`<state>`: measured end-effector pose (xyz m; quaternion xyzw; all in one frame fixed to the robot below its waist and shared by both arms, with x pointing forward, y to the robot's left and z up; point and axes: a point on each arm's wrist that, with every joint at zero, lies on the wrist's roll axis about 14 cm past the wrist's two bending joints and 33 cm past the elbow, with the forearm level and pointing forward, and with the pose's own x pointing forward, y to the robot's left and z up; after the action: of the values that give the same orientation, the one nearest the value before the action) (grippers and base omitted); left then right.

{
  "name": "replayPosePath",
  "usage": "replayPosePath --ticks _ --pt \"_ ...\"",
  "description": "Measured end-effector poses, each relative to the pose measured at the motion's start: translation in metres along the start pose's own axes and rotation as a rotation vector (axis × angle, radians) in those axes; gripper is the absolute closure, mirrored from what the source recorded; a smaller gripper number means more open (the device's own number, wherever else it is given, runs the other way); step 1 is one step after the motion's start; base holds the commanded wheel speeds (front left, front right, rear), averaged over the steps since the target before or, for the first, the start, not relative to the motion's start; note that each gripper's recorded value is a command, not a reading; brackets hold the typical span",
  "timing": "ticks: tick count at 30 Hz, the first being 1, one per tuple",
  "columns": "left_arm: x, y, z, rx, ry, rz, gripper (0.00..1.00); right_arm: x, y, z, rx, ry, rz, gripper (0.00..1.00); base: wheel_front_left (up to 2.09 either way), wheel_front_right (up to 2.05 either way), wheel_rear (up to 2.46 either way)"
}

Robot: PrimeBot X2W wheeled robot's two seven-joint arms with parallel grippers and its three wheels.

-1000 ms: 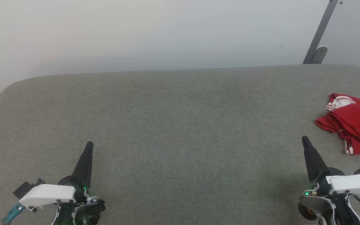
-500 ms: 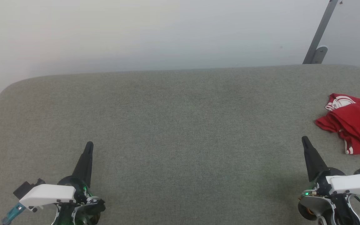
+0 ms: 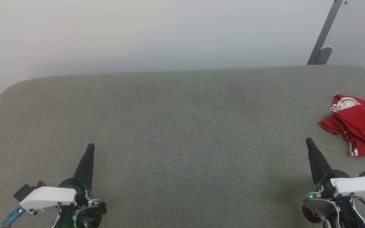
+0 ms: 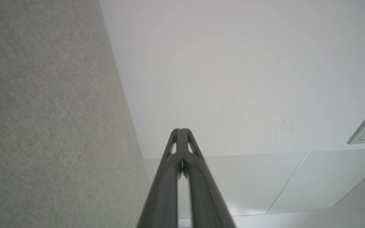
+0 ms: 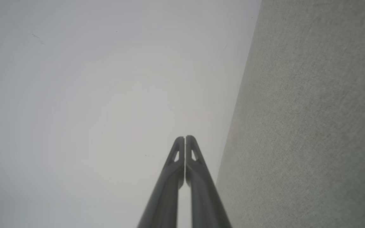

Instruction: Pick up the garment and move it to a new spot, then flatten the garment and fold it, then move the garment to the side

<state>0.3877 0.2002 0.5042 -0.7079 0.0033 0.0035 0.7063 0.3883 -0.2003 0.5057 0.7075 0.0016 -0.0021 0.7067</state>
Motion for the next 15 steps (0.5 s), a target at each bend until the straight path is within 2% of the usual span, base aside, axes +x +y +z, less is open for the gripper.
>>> replayPosePath --ticks 15 --pt "0.0 0.0 0.0 0.0 0.0 0.0 1.0 0.0 -0.0001 -0.0001 0.0 0.0 0.0 1.0 0.0 0.0 0.0"
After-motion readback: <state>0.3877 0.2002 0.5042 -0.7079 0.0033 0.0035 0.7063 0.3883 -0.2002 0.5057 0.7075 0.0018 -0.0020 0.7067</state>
